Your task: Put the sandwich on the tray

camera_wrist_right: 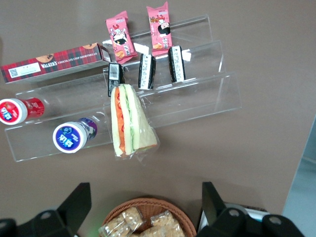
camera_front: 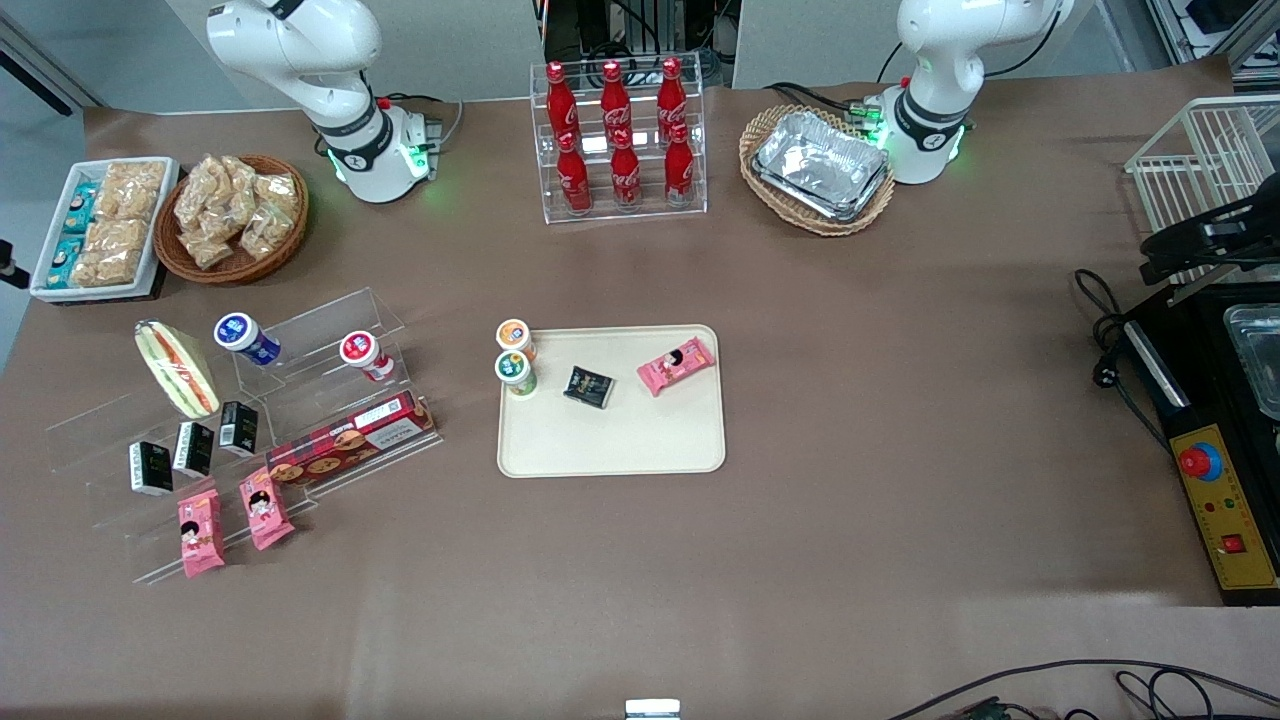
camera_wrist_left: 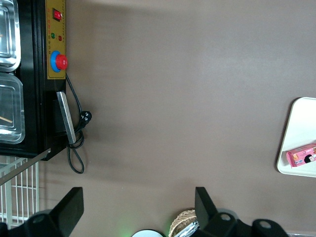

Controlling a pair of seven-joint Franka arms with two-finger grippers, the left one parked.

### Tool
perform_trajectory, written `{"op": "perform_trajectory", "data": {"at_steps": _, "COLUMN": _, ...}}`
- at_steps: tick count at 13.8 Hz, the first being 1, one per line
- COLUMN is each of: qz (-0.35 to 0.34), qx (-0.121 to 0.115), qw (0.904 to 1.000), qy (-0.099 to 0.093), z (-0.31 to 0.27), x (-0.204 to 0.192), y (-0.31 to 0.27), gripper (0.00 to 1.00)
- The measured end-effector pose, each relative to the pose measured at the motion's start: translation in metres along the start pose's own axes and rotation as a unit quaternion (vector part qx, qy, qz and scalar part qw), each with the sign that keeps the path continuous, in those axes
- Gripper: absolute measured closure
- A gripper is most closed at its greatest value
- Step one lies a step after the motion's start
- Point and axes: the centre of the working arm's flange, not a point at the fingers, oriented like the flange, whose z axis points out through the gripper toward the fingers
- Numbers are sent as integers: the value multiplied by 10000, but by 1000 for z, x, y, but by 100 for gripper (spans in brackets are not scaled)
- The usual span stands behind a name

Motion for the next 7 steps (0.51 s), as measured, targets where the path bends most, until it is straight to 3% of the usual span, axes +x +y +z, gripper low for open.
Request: {"op": "perform_trajectory", "data": {"at_steps": 7, "qz": -987, "qx": 70, "qw": 9951, "qy": 44, "z": 45, "x": -8, "y": -6, "gripper": 0}}
